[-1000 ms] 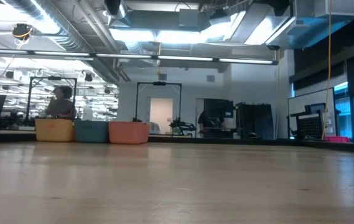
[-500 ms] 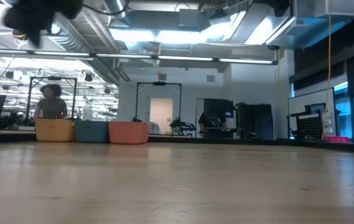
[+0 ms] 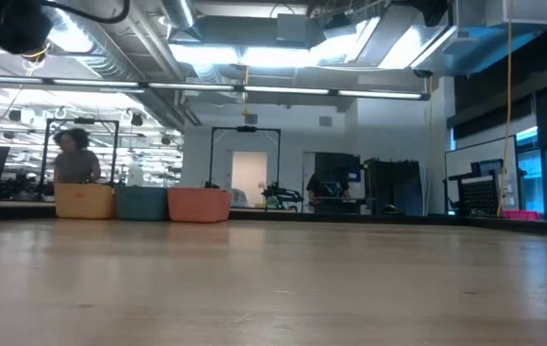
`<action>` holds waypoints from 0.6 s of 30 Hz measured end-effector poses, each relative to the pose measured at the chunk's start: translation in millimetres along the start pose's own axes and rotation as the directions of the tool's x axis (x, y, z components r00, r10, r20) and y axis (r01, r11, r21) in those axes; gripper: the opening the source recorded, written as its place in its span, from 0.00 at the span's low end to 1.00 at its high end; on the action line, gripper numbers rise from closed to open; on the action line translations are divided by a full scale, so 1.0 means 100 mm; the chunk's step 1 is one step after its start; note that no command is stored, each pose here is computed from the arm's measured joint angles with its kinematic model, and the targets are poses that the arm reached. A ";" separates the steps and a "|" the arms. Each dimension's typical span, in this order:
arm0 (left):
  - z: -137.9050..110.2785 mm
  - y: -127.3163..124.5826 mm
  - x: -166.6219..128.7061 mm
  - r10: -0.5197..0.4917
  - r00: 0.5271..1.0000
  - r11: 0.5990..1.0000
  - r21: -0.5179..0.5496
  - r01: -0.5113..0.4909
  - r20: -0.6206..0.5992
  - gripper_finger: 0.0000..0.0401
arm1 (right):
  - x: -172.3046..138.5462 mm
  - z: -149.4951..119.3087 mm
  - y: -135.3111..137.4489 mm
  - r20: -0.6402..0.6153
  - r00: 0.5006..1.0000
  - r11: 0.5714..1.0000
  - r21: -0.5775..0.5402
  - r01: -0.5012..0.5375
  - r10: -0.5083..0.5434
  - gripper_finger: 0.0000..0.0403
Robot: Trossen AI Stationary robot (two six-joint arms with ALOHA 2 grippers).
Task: Sort & place blocks by color
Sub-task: Put the blue block into the orange bin
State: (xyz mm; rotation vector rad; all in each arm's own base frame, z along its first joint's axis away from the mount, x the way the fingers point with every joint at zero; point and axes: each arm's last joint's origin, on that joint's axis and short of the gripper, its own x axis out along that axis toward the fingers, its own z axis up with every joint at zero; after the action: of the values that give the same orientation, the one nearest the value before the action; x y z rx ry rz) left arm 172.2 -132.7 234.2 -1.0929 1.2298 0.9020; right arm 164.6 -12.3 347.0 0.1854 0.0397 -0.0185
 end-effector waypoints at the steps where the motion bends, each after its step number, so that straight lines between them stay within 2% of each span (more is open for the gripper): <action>1: -0.03 -0.02 0.05 0.011 1.000 1.000 -0.006 -0.011 0.008 0.53 | 0.00 0.00 0.00 -0.001 1.000 1.000 0.000 0.000 0.000 0.85; 12: -0.10 -0.14 0.37 0.118 0.991 0.993 -0.006 -0.118 0.065 0.53 | 0.00 -0.01 0.00 -0.008 1.000 1.000 0.001 0.001 -0.001 0.85; 18: -0.11 -0.16 0.47 0.110 0.990 0.994 -0.034 -0.107 0.087 0.53 | 0.00 -0.02 0.00 -0.024 1.000 1.000 0.002 0.004 -0.004 0.85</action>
State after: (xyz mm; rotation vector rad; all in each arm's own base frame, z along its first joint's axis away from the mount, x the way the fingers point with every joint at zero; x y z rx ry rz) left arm 191.4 -149.3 190.3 -1.0057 1.2143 1.0438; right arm 164.5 -12.3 344.7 0.1872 0.0639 -0.0207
